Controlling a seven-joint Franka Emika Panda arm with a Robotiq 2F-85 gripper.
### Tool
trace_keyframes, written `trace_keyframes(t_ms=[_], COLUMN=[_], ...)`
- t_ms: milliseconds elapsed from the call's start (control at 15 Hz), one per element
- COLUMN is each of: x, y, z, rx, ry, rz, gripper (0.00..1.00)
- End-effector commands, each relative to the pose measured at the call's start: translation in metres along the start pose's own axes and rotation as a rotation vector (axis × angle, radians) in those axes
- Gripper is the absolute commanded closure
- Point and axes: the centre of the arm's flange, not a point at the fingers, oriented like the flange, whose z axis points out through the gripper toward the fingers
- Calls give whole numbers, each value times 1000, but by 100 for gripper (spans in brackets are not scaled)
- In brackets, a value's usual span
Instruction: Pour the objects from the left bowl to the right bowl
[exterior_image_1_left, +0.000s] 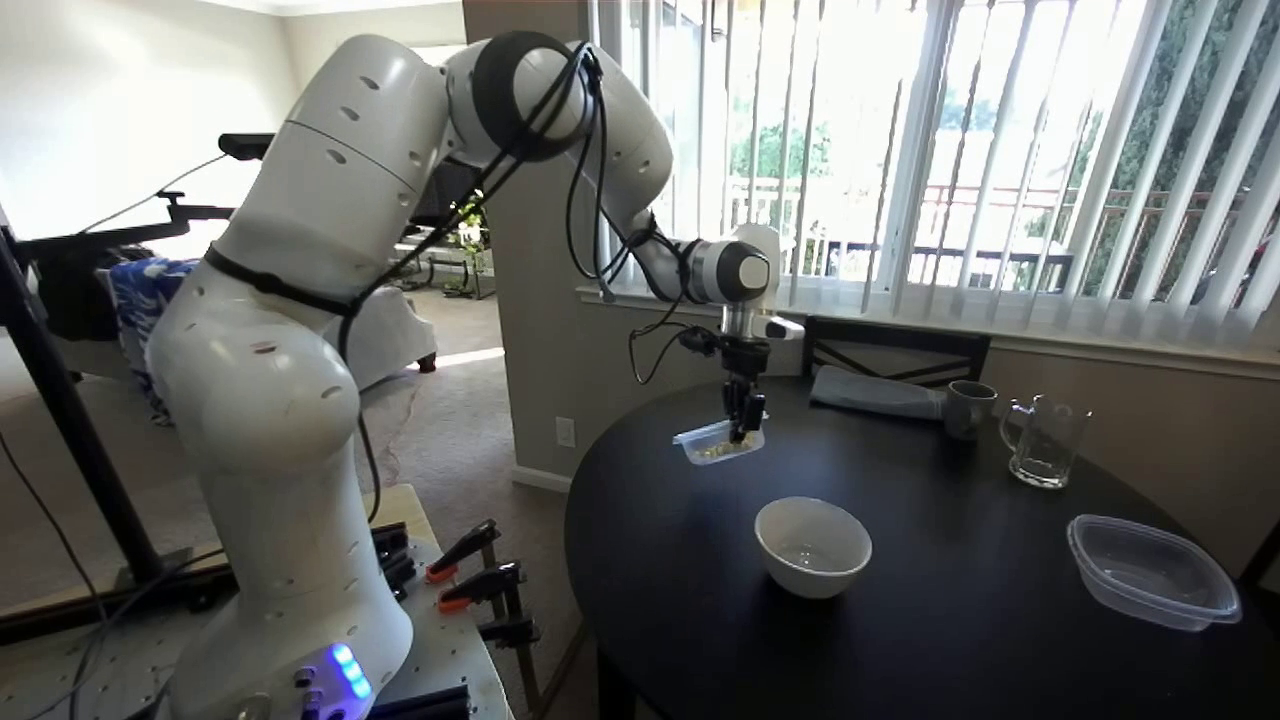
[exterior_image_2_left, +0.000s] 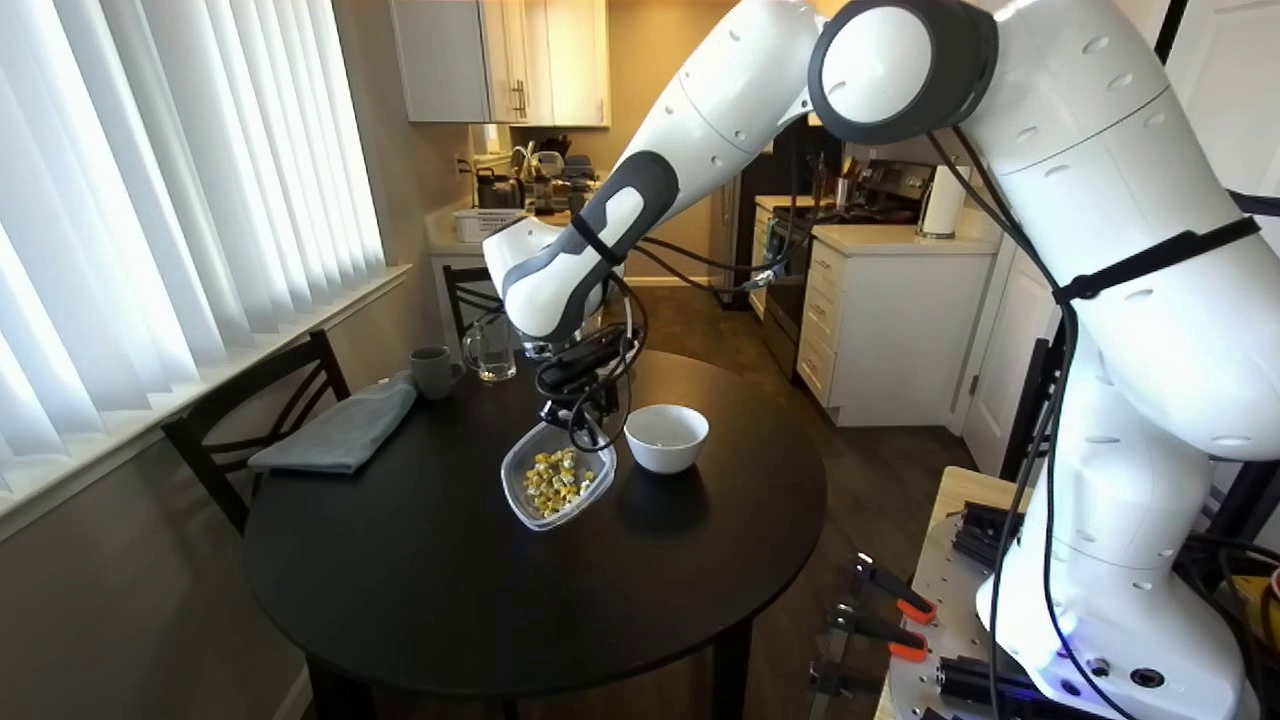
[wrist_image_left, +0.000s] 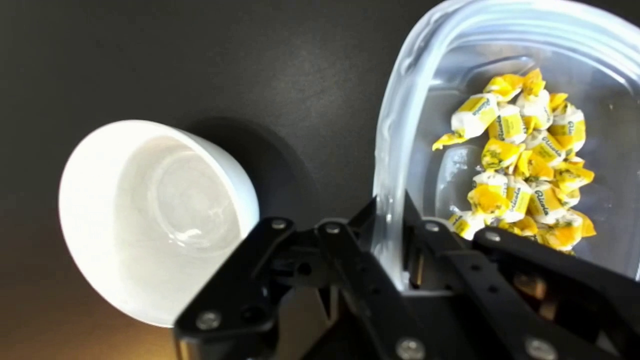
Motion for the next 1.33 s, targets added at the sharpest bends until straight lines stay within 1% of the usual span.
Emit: trace_keyframes(t_ms=[0,400,733,1000,1267], x=[-18,-1,4,-5,-16], y=[35,90,129,149,158], z=[-20,-34,-40,-45,-50], rx=[-50,-84,-139,-212,-328], ry=[47,58,48,54,72], rz=[160,407,575,697,831], gripper=[99,99,99,99,99])
